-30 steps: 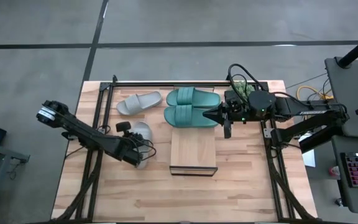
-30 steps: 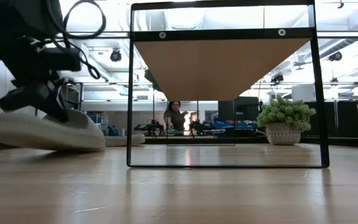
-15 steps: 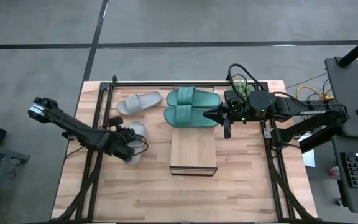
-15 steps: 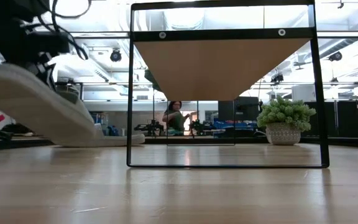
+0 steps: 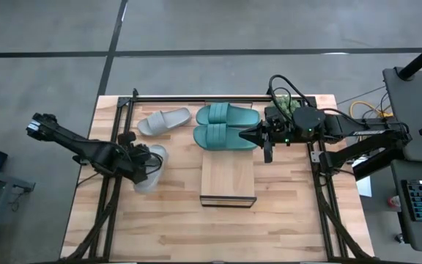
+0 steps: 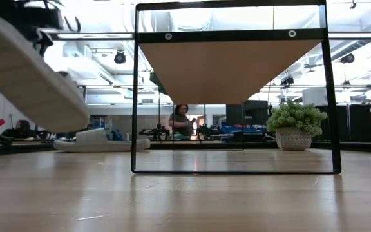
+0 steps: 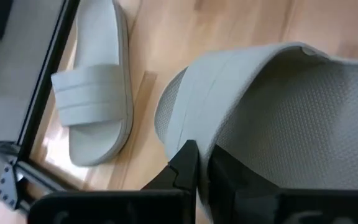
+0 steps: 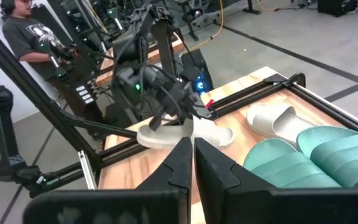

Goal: Pick and place slides into the shelf
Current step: Put the bottom gray slide on the shelf

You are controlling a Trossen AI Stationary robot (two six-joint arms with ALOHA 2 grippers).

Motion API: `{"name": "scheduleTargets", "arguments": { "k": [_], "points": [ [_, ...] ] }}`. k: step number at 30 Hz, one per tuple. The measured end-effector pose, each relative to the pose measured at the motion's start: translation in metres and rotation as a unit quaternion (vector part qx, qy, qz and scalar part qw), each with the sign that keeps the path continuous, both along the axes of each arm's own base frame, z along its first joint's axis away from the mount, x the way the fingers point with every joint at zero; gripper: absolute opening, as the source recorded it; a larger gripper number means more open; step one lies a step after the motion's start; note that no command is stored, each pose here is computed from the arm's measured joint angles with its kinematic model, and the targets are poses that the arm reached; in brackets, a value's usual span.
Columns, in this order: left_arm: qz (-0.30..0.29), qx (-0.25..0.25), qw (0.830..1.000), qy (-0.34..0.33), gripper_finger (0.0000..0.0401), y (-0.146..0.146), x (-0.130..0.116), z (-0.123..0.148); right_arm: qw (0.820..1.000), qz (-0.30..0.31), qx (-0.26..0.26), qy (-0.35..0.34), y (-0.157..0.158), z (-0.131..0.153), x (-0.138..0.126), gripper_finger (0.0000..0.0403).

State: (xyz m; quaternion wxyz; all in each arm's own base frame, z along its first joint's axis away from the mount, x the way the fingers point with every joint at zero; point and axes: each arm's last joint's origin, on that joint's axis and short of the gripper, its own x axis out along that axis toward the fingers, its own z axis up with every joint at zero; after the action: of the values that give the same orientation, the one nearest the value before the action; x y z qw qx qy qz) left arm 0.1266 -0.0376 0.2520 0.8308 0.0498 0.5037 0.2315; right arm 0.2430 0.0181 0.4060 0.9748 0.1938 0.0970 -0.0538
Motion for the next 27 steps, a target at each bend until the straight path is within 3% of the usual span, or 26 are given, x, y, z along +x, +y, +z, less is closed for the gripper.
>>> {"name": "scheduleTargets", "arguments": {
  "k": [14, 27],
  "points": [
    [-0.015, -0.081, 0.991, -0.108, 0.0000, 0.007, -0.020, 0.048, 1.000, -0.005, 0.026, -0.010, 0.000, 0.002, 0.000, 0.0009],
    [-0.033, -0.130, 0.969, -0.209, 0.0000, 0.016, -0.042, 0.078, 0.999, -0.005, 0.028, -0.031, 0.000, 0.006, 0.001, 0.0009]
  ]
}}
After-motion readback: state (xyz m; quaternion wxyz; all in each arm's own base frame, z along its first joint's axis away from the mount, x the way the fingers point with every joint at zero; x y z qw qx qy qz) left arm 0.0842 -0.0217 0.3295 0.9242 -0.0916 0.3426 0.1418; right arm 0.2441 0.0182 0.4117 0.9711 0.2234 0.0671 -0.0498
